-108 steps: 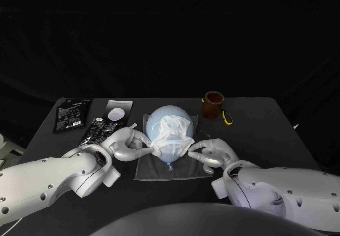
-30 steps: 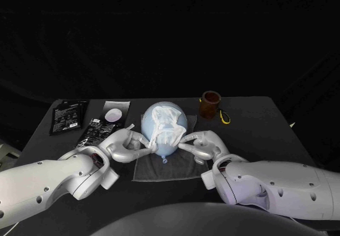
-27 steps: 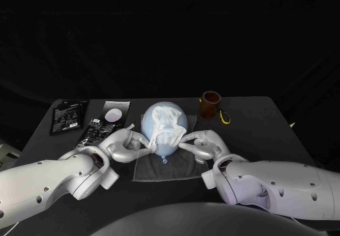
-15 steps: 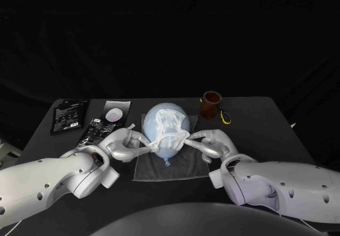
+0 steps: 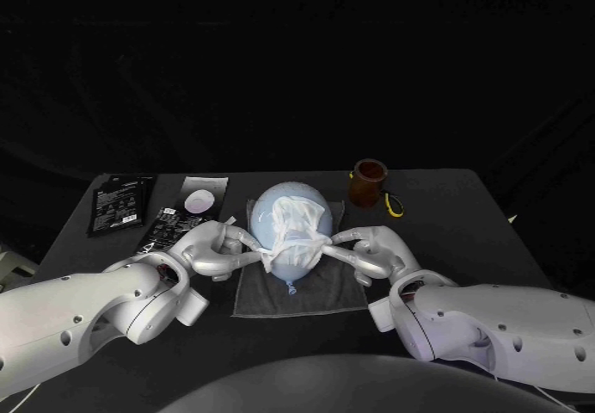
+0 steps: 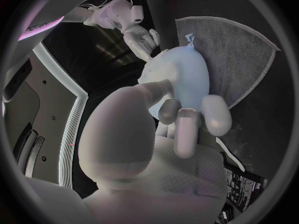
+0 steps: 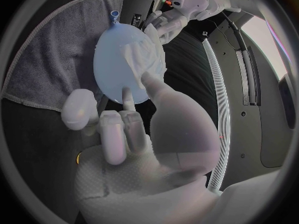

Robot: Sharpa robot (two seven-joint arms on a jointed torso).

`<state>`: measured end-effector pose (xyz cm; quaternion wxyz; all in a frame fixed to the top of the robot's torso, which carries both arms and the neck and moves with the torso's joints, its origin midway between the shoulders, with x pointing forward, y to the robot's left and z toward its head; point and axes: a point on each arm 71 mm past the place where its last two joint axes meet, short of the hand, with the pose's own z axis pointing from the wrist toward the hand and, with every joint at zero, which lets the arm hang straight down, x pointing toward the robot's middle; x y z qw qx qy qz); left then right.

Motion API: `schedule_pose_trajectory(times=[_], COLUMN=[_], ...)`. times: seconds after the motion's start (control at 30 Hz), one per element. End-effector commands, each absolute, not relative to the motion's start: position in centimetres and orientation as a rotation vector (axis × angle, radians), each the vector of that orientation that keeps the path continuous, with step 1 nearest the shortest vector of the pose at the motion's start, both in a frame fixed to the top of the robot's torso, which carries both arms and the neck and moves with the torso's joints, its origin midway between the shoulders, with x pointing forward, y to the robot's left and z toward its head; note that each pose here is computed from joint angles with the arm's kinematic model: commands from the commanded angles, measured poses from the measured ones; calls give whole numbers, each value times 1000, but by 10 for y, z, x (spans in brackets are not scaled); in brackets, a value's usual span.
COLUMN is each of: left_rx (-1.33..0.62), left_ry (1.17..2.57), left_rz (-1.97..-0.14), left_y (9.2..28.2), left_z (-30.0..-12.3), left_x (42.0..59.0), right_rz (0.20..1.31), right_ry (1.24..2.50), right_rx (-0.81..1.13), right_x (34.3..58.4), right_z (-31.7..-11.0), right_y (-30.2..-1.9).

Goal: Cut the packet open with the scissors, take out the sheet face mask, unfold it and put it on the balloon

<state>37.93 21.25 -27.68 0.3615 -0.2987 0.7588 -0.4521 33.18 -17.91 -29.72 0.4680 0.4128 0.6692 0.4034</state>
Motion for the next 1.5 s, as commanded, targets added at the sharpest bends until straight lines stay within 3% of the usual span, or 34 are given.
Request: schedule_pose_trajectory(times=[0.03, 1.13, 1.5], left_rx=[-782, -791, -794], left_ry=[1974, 1997, 1999], left_rz=[-1200, -1168, -1170], left_y=[209, 219, 219], left_z=[-276, -279, -279], left_x=[378, 379, 380], right_rz=[1027, 1031, 1037], right_ry=[1652, 1581, 1670], right_rx=[974, 1007, 997], right_x=[331, 337, 338], right_z=[-295, -288, -291], right_y=[-175, -180, -178])
